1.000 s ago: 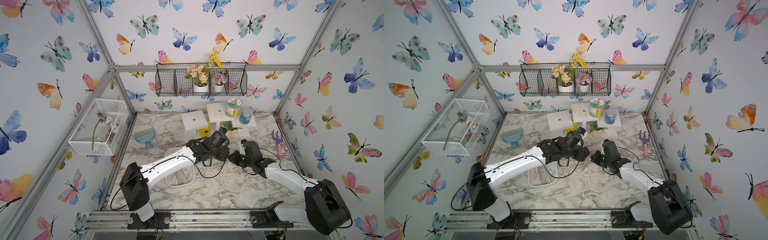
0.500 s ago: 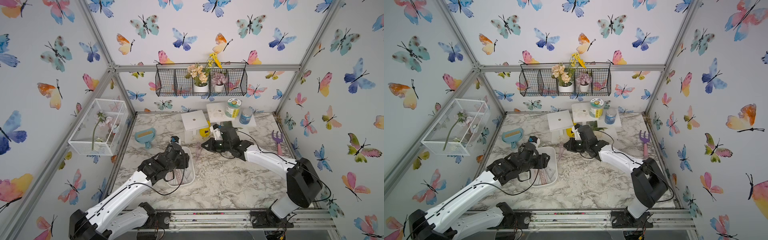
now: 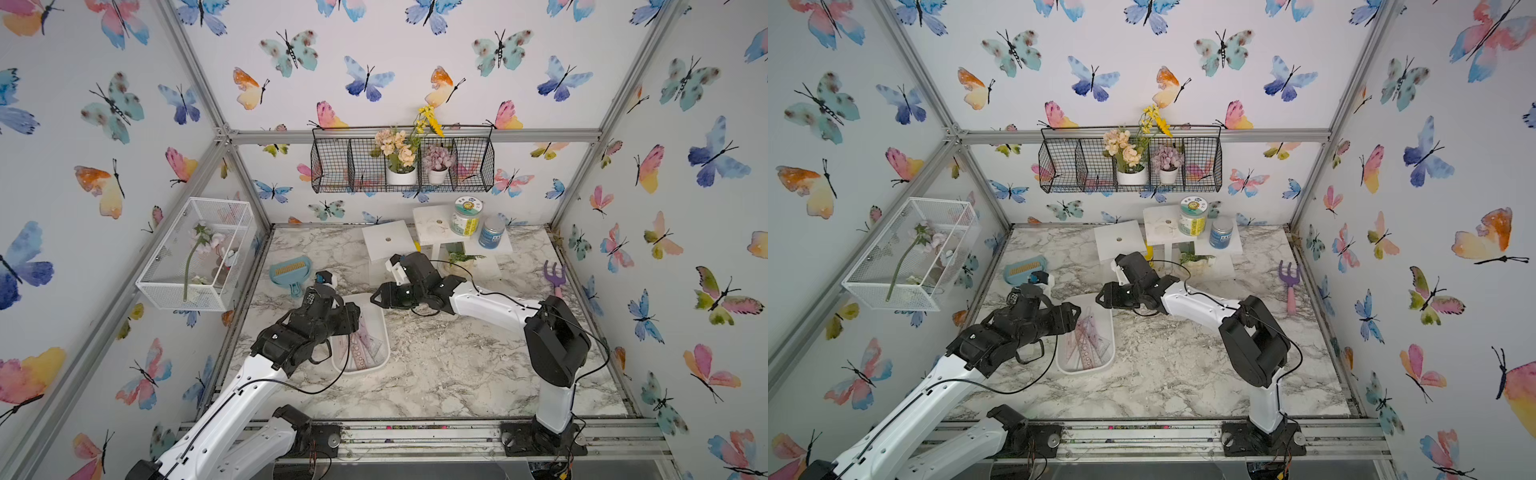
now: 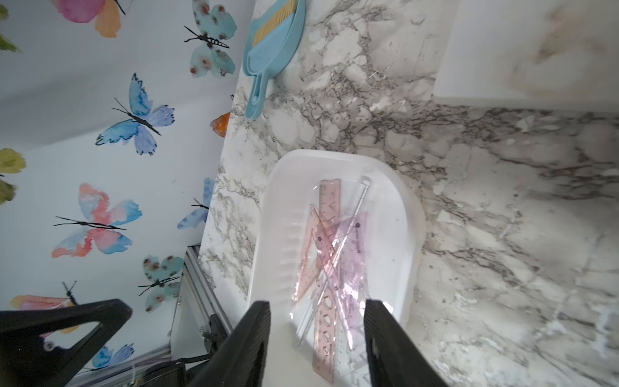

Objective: Put the scattered rulers into the storage box
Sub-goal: Place the ruler in the storage box, then move the ruler to the center of the board.

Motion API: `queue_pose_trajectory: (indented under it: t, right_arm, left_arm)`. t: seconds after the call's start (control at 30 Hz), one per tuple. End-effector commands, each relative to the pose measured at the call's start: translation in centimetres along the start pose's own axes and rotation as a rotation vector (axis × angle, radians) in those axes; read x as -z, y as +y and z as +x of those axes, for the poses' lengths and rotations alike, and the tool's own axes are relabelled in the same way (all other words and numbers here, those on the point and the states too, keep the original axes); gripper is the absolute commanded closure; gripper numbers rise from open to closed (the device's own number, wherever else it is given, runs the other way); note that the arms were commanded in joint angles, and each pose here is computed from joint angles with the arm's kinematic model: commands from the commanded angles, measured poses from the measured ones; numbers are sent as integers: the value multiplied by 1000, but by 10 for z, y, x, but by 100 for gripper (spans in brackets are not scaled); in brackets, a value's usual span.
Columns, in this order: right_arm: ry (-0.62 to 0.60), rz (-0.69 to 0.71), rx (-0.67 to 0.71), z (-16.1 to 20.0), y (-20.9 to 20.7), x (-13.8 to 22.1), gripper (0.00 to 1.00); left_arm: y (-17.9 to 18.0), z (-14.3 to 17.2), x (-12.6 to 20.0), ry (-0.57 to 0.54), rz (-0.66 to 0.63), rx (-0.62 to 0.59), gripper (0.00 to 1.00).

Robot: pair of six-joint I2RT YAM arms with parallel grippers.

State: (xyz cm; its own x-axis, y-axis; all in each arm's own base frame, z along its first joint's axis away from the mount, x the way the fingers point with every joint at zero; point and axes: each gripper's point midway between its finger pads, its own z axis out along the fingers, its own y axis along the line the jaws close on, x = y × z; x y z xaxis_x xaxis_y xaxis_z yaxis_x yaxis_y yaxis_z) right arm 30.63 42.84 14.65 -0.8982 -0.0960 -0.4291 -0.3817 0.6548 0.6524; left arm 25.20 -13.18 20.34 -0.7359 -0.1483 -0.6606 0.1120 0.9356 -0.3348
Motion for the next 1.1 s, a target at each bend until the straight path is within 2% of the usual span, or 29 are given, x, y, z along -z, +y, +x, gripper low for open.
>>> queue_pose_trajectory:
  t: [0.0, 0.2, 0.4, 0.53, 0.8, 1.07]
  right_arm:
    - [-86, 157, 68, -16, -14, 29, 47]
    - [-51, 503, 118, -10, -88, 44, 38]
    - [-40, 608, 100, -5, -143, 42, 30]
    - [-33, 650, 123, -6, -164, 35, 27]
    - [-26, 643, 112, -7, -186, 18, 24]
    - [-11, 627, 105, -5, -196, 3, 24]
  left_arm:
    - [-5, 3, -5, 24, 34, -7, 32]
    - [-11, 3, -13, 36, 57, -10, 33]
    - [-14, 8, -18, 72, 70, -12, 33]
    - [-16, 15, -22, 110, 81, -13, 35]
    - [-18, 21, -27, 128, 103, -2, 35]
    - [-20, 25, -31, 150, 117, 1, 36]
